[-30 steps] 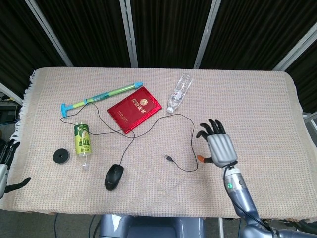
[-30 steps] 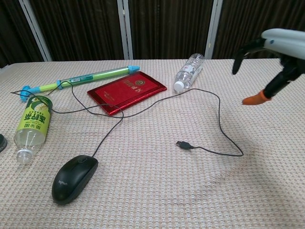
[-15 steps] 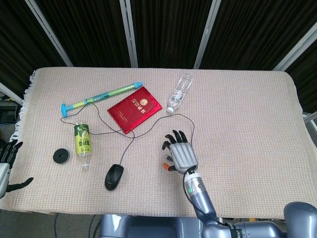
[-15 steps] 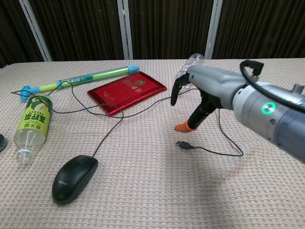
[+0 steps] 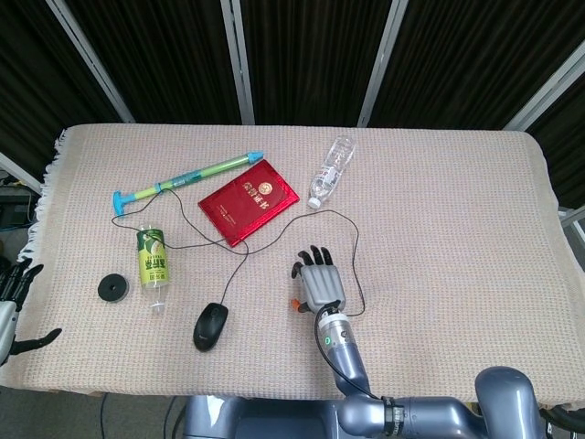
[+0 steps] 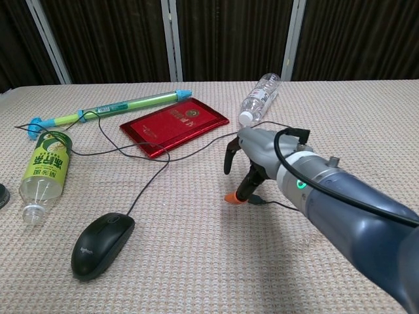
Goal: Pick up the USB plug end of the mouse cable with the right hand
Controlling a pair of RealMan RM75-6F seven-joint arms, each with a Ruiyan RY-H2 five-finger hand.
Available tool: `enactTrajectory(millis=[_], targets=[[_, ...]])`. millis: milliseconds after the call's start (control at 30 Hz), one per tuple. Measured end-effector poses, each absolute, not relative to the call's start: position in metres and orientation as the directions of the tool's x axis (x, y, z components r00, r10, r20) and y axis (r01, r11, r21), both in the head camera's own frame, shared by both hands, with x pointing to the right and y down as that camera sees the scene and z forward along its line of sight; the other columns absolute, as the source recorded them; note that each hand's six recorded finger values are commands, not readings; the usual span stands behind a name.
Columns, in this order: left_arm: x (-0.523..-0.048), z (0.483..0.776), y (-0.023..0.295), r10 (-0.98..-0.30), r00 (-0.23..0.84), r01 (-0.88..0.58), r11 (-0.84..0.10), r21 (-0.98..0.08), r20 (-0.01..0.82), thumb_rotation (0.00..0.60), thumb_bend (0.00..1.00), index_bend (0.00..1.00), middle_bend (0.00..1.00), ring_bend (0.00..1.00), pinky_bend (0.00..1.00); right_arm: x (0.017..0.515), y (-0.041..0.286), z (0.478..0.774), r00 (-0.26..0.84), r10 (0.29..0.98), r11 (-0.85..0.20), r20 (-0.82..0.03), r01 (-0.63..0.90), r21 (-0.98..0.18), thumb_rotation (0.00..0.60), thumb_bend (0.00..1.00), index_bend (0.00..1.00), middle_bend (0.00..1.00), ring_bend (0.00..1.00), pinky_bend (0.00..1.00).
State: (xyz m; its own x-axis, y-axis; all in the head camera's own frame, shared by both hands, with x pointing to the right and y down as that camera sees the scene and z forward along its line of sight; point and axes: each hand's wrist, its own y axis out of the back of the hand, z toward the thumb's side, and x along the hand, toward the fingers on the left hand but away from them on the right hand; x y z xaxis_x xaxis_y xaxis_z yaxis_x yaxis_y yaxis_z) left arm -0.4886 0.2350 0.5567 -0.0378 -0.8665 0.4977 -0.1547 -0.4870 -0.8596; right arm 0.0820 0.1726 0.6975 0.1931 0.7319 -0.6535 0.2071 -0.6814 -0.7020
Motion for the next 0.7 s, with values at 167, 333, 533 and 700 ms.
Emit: enactTrajectory(millis=[167,333,533,700], targets=[[-0.49,0.557,0.235,-0.864,-0.042,-0.166,-0.49,-0.856,0.503,0.6,0.12,0.09,0.0,0.0,0.0,0.081,0.173,0.711,0.176,0.726,-0.687,-0.664,0.2,-0.699,0.6,0.2,0.45,0.16,0.0,0.07],[-0.489,0.558,0.235,-0.858,-0.039,-0.172,-0.499,-0.849,0.512,0.6,0.12,0.09,0.0,0.0,0.0,0.087,0.174,0.722,0.148,0.724,-0.689,-0.674,0.179,-0.702,0.6,0.2,0.45,0.16,0.0,0.06],[-0.488,0.558,0.235,-0.858,-0.033,-0.182,-0.5,-0.847,0.513,0.6,0.12,0.1,0.0,0.0,0.0,0.1,0.17,0.732,0.105,0.725,-0.687,-0.68,0.171,-0.706,0.6,0.21,0.47,0.17,0.0,0.06],[-0.487,0.558,0.235,-0.856,-0.032,-0.192,-0.502,-0.843,0.517,0.6,0.12,0.1,0.0,0.0,0.0,0.108,0.168,0.732,0.089,0.731,-0.68,-0.676,0.172,-0.713,0.6,0.22,0.49,0.18,0.0,0.06]])
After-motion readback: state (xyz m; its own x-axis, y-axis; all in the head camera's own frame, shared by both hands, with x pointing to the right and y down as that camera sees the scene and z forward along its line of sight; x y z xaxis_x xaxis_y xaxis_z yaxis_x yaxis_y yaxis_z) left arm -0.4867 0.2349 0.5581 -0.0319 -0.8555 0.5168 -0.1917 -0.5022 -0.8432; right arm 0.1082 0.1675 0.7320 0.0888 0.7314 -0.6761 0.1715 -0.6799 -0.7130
